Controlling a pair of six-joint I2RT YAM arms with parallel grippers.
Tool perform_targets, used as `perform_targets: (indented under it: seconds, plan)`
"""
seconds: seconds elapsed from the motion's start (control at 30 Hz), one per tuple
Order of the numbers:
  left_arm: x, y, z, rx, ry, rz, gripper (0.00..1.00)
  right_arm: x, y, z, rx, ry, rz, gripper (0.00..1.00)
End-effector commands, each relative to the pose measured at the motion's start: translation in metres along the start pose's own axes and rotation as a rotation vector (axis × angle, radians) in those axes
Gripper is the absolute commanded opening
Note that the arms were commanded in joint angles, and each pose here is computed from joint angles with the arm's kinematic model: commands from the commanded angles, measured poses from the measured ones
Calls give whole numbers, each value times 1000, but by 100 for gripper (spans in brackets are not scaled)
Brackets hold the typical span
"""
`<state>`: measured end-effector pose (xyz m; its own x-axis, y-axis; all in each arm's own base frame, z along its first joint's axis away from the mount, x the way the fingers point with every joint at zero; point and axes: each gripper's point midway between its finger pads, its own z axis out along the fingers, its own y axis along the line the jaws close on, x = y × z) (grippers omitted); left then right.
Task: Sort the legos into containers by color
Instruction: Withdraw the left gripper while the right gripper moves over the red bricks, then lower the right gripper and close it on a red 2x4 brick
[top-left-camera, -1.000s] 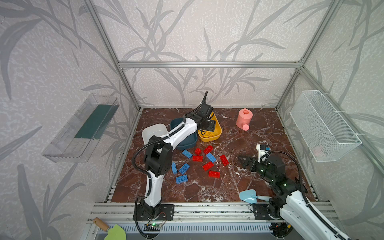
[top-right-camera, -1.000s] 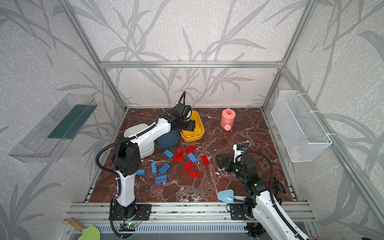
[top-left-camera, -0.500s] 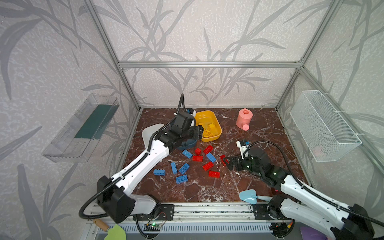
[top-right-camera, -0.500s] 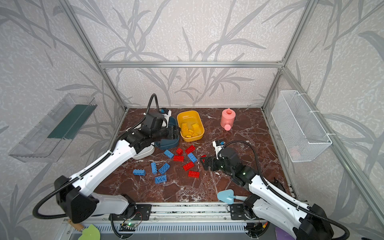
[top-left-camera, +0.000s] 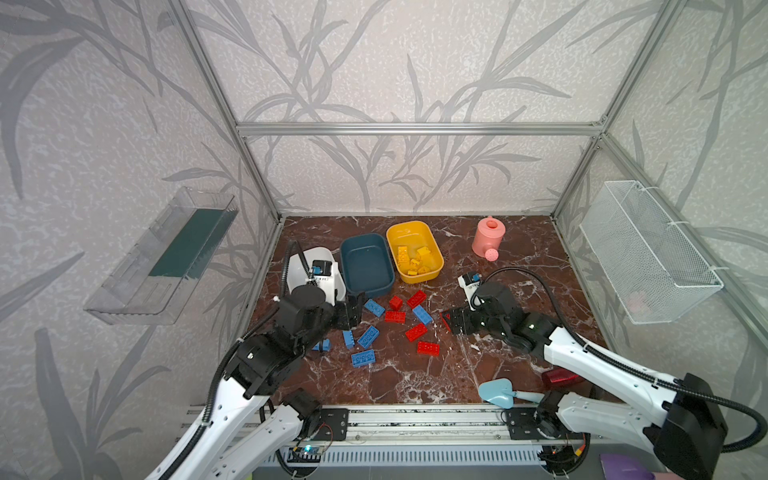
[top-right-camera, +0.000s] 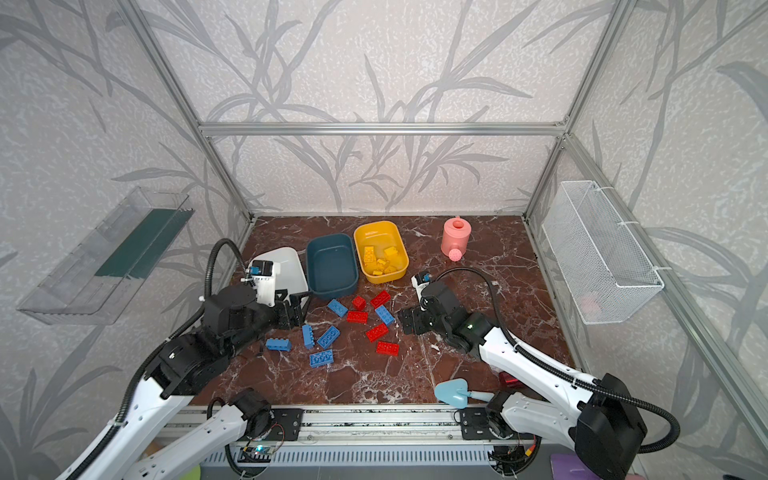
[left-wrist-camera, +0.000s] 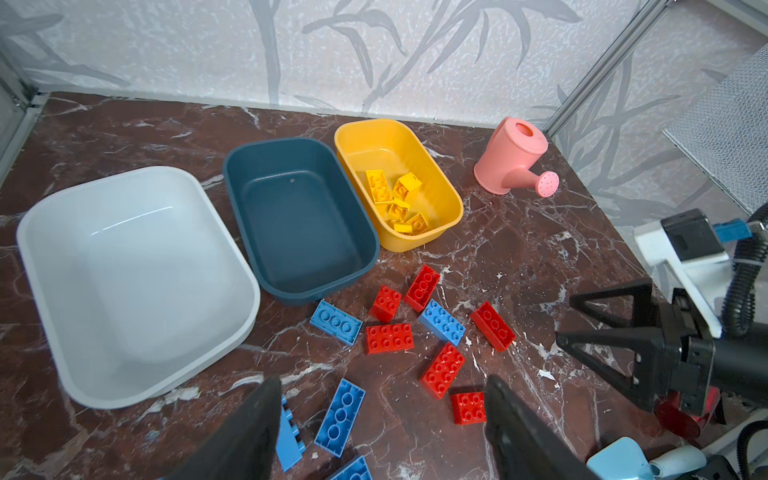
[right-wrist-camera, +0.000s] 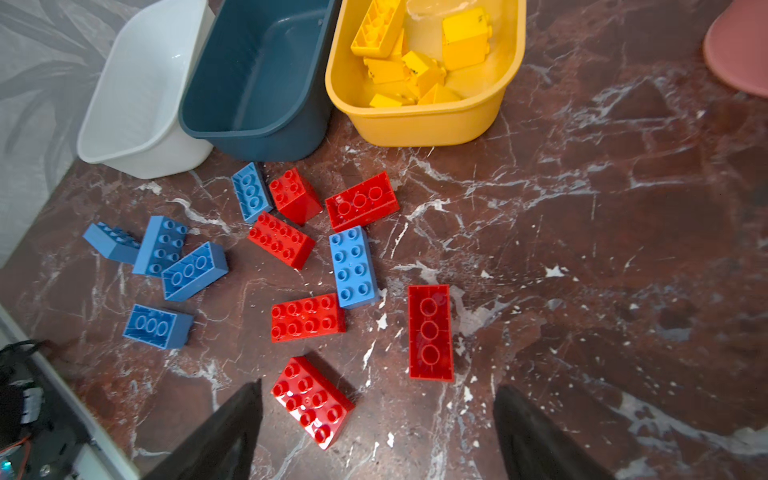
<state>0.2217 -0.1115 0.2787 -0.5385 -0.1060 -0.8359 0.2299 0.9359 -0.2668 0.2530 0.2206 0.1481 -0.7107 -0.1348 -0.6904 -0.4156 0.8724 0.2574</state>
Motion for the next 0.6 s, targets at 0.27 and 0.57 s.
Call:
perform_targets:
  seconds: [0.27, 0.57]
  plan:
    - [42, 19, 4, -46, 79, 41, 77, 9, -46, 14, 99, 95, 52, 69]
    - [45, 19, 5, -40, 94, 62, 77, 20, -66, 42, 184, 190, 10, 76]
